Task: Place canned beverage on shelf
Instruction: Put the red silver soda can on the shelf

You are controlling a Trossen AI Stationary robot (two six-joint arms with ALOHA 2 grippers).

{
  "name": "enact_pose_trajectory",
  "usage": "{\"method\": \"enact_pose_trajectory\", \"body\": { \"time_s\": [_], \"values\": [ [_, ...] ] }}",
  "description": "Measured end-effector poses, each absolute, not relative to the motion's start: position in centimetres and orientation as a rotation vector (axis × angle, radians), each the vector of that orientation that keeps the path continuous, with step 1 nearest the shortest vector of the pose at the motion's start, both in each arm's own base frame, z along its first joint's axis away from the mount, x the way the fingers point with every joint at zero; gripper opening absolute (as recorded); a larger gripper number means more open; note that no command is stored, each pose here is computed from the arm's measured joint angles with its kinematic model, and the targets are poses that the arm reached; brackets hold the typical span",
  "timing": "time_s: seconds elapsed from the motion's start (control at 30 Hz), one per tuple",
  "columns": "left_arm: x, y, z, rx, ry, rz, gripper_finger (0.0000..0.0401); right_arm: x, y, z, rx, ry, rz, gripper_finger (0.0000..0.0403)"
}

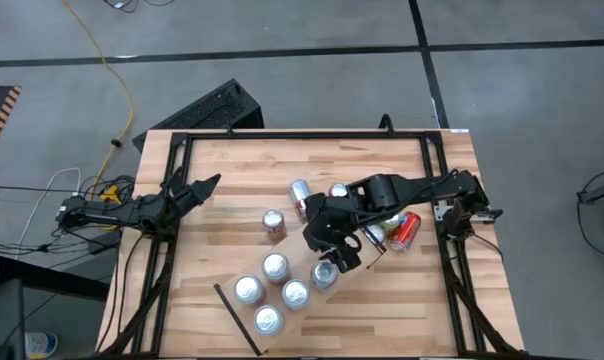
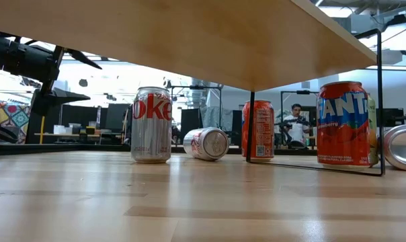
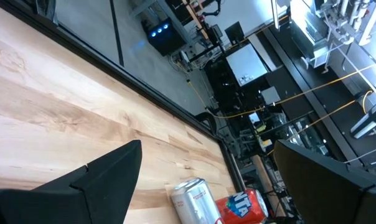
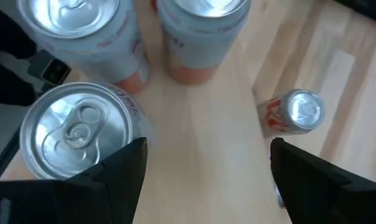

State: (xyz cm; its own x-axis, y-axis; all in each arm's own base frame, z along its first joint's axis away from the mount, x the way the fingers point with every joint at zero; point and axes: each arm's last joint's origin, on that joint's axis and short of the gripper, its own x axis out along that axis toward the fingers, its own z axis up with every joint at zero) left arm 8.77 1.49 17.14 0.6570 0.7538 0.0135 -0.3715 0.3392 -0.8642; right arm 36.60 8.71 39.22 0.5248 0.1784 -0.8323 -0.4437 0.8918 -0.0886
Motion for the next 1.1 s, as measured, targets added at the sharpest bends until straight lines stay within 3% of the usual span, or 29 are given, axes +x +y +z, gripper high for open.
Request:
{"method": "enact_pose_trajectory", "body": {
  "time_s": [0.57, 0.83, 1.1],
  "values": [
    [8.7, 1.5, 17.1, -0.969, -0.461, 0.777, 0.0351, 35.2, 8.9, 38.5, -0.243, 1.124, 0.349, 0.0317],
    [8.8, 1.5, 17.1, -0.977, -0.456, 0.760, 0.0351, 33.6, 9.1, 37.9, -0.191, 1.302, 0.309, 0.0317],
    [8.8, 1.5, 17.1, -0.978, -0.456, 0.760, 0.0351, 33.3, 12.0, 38.1, -0.185, 1.240, 0.349, 0.0317]
  ]
}}
